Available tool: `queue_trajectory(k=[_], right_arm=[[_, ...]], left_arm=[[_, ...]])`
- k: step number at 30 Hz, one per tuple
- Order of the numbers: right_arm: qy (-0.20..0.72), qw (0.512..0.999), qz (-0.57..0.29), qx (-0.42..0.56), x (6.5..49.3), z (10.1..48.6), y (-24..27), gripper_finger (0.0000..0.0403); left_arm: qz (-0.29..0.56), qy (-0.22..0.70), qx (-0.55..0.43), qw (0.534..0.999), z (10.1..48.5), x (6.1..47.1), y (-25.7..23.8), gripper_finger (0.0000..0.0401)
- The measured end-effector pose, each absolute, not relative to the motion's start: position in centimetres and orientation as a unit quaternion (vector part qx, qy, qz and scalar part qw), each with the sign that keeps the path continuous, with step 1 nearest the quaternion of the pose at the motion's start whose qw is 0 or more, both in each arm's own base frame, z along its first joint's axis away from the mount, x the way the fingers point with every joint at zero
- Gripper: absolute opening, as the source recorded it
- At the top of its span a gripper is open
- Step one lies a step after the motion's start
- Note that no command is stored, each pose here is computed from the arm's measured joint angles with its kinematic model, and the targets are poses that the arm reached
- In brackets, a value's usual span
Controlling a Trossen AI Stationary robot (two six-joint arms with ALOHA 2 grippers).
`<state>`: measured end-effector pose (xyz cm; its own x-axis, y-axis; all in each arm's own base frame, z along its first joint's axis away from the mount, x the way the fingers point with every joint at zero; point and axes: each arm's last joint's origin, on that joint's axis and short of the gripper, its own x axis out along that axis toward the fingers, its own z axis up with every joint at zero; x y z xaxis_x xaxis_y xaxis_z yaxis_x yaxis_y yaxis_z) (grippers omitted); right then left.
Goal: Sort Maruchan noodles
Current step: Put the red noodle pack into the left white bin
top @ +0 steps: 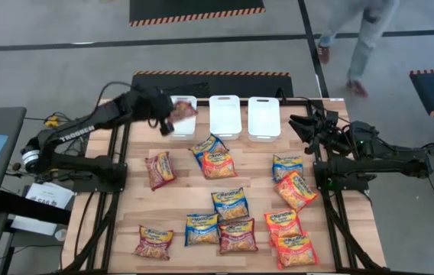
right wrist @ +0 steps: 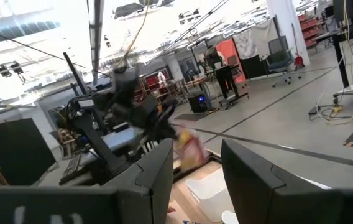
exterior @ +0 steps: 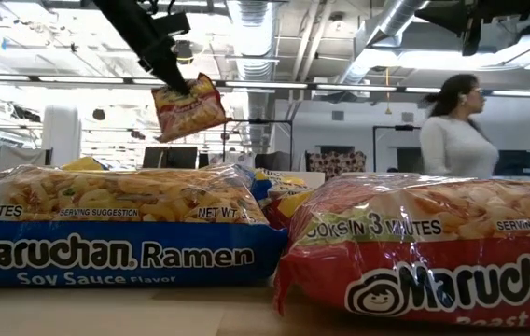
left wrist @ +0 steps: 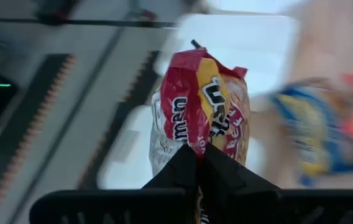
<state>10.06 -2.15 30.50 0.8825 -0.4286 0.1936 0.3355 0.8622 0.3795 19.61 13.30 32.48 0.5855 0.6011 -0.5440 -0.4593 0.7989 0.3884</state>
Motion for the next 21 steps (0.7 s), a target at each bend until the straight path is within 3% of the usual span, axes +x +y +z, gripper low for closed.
queue_trajectory(k=[11, 21], right_arm=[[-0.138, 0.953, -0.207, 0.171, 10.0, 30.5, -2.2, 0.0162], [-0.141, 0.950, -0.220, 0.172, 10.0, 30.5, -2.3, 0.0162]], left_arm=[[0.298, 0.393, 0.065, 0.868, 29.2, 20.1, 21.8, 0.0000], [0.270, 0.448, 0.065, 0.850, 26.3, 21.7, 24.7, 0.0000]])
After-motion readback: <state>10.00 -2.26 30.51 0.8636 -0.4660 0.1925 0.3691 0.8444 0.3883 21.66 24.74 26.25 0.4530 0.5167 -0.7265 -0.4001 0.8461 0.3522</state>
